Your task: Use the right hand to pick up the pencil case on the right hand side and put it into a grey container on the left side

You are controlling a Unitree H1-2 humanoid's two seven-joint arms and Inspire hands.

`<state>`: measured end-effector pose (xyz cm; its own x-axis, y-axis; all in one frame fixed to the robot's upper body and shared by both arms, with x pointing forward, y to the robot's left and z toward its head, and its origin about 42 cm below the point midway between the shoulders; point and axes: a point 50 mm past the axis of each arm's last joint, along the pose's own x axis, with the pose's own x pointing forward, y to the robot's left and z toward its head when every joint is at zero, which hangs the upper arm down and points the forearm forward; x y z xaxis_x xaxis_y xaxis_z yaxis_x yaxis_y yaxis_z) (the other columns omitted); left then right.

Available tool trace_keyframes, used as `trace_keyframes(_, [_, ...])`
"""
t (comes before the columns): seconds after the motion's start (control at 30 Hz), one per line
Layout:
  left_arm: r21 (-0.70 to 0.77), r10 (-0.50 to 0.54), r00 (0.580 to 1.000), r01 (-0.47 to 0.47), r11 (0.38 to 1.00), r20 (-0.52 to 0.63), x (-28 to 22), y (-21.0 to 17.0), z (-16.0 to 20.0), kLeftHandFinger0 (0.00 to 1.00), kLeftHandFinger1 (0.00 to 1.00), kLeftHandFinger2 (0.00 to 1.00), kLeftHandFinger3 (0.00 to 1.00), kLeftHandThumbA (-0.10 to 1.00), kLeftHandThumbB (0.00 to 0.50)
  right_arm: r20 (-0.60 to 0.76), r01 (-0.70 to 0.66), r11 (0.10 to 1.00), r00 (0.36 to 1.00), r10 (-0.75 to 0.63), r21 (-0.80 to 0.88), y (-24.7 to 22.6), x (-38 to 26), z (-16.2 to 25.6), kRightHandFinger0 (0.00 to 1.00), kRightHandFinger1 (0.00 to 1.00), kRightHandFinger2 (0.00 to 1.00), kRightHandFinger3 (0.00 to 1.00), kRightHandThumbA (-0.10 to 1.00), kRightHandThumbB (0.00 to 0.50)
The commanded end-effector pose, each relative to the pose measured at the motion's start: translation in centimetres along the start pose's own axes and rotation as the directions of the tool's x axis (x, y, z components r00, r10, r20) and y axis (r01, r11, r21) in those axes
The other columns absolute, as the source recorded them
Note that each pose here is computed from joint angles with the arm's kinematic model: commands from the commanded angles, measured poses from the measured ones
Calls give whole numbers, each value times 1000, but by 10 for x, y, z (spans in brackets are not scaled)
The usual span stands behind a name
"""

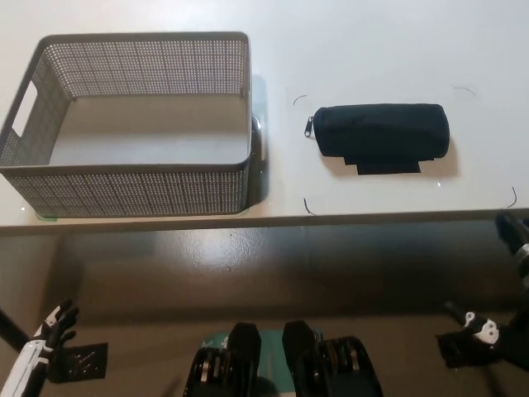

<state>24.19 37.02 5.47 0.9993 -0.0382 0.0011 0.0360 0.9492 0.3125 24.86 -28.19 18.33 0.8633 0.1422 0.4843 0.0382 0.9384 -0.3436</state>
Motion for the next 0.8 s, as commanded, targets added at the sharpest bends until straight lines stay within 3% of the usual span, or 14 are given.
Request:
trace_keyframes(0.0, [60,-27,997,23,998,68,2,10,10,1000,1000,1000,1000,1000,239,101,45,992,994,-33,-118,-17,22,24,1000,1000,1000,1000,924,400])
trace_keyframes(0.07, [66,-31,998,28,997,54,-1,9,7,1000,1000,1000,1000,1000,260,106,46,987,994,-30,-156,-24,30,32,1000,1000,1000,1000,940,407])
trace_keyframes(0.17, [72,-37,999,34,997,36,-7,9,4,1000,1000,1000,1000,1000,284,138,55,974,990,-25,-220,-34,48,41,1000,1000,1000,1000,788,349])
trace_keyframes(0.23, [81,-45,999,43,996,28,-10,9,2,1000,1000,1000,1000,1000,275,120,59,965,992,-29,-257,-40,60,44,1000,1000,1000,1000,724,364])
trace_keyframes(0.37, [84,-58,998,57,995,8,-14,6,-1,1000,1000,1000,1000,1000,300,98,54,939,995,-22,-340,-52,93,44,1000,1000,1000,1000,744,398])
trace_keyframes(0.43, [89,-64,998,63,994,7,-16,5,-2,1000,1000,1000,1000,1000,307,94,39,931,996,-6,-362,-55,111,45,1000,1000,1000,1000,689,400])
trace_keyframes(0.5, [92,-70,998,69,993,4,-17,5,-3,1000,1000,1000,1000,1000,292,83,6,906,996,32,-423,-57,131,45,1000,1000,1000,1000,736,456])
trace_keyframes(0.57, [93,-81,997,81,992,-8,-20,5,-5,1000,1000,1000,1000,1000,301,72,-39,883,994,82,-467,-58,152,45,1000,1000,1000,1000,715,496])
trace_keyframes(0.63, [94,-90,996,91,991,-10,-22,4,-6,1000,1000,1000,1000,1000,328,51,-90,852,990,135,-516,-60,177,45,1000,1000,1000,1000,672,500])
trace_keyframes(0.77, [91,-102,995,103,991,-11,-22,4,-7,1000,1000,1000,1000,1000,326,-17,-159,745,981,195,-648,-53,219,52,1000,1000,1000,1000,696,500])
